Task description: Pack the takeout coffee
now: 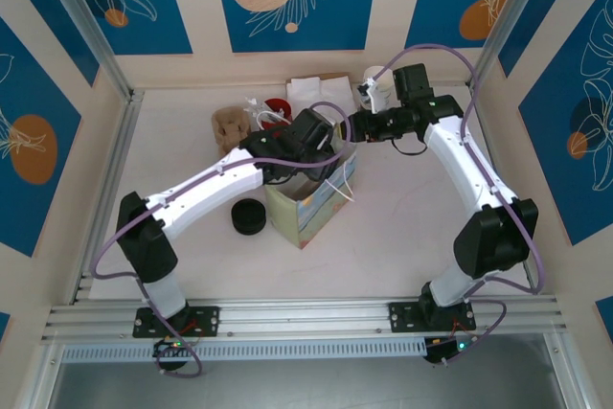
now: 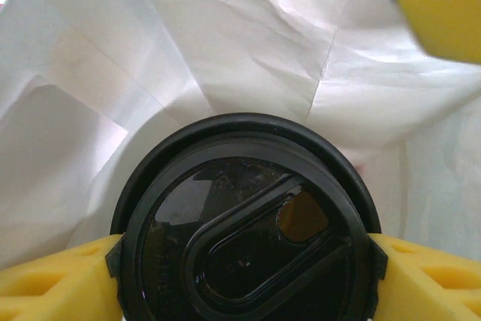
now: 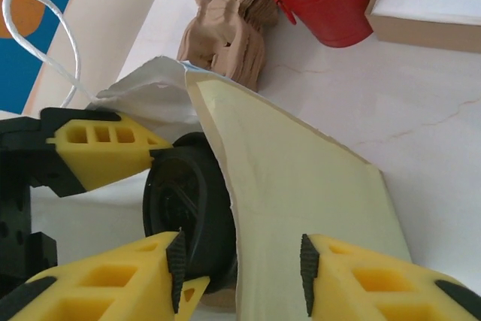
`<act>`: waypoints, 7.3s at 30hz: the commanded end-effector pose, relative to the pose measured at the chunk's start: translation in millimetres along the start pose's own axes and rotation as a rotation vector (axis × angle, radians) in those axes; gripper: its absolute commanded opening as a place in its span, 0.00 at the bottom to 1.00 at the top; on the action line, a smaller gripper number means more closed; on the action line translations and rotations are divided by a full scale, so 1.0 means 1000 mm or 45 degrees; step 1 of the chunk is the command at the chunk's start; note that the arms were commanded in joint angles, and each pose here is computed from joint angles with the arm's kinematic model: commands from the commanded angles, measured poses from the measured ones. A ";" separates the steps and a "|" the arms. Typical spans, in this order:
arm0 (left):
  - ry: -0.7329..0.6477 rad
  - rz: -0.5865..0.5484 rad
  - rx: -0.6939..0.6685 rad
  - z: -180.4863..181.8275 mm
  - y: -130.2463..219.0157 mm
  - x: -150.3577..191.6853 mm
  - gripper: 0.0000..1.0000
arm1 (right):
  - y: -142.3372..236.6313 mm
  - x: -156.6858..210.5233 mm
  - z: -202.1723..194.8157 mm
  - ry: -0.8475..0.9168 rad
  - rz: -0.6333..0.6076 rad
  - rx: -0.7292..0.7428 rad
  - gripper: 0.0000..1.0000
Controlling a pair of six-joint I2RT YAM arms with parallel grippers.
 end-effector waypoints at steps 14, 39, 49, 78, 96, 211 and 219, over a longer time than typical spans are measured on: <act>-0.014 -0.105 0.008 -0.002 0.029 0.003 0.75 | 0.013 -0.028 0.035 0.518 -0.175 -0.274 0.03; -0.076 -0.242 -0.050 -0.013 0.014 0.021 0.74 | 0.028 -0.007 0.061 0.656 -0.227 -0.426 0.00; -0.069 -0.300 -0.075 -0.015 0.015 0.013 0.74 | 0.027 -0.002 0.060 0.585 -0.204 -0.459 0.00; -0.053 -0.382 -0.059 -0.016 0.019 0.012 0.73 | 0.015 -0.003 0.040 0.289 -0.144 -0.519 0.00; -0.018 -0.361 -0.113 -0.009 0.016 0.029 0.73 | 0.015 -0.003 0.050 0.350 -0.146 -0.560 0.00; 0.308 0.490 -0.217 0.012 -0.136 0.043 0.68 | 0.085 0.044 0.059 0.215 -0.481 0.041 0.48; 0.307 0.417 -0.201 0.008 -0.116 0.020 0.78 | 0.070 0.040 0.054 0.094 -0.454 0.129 0.49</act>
Point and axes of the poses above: each hand's point on the last joint's axis, 136 mm out from that joint toward the fingers, its own y axis back along the fingers, its own z axis along the line the jaws close on, x = y × z, the point moved 10 cm from there along y, back along the fingers, and after that the axes turned 15 degrees about y, right-handed, at the moved point
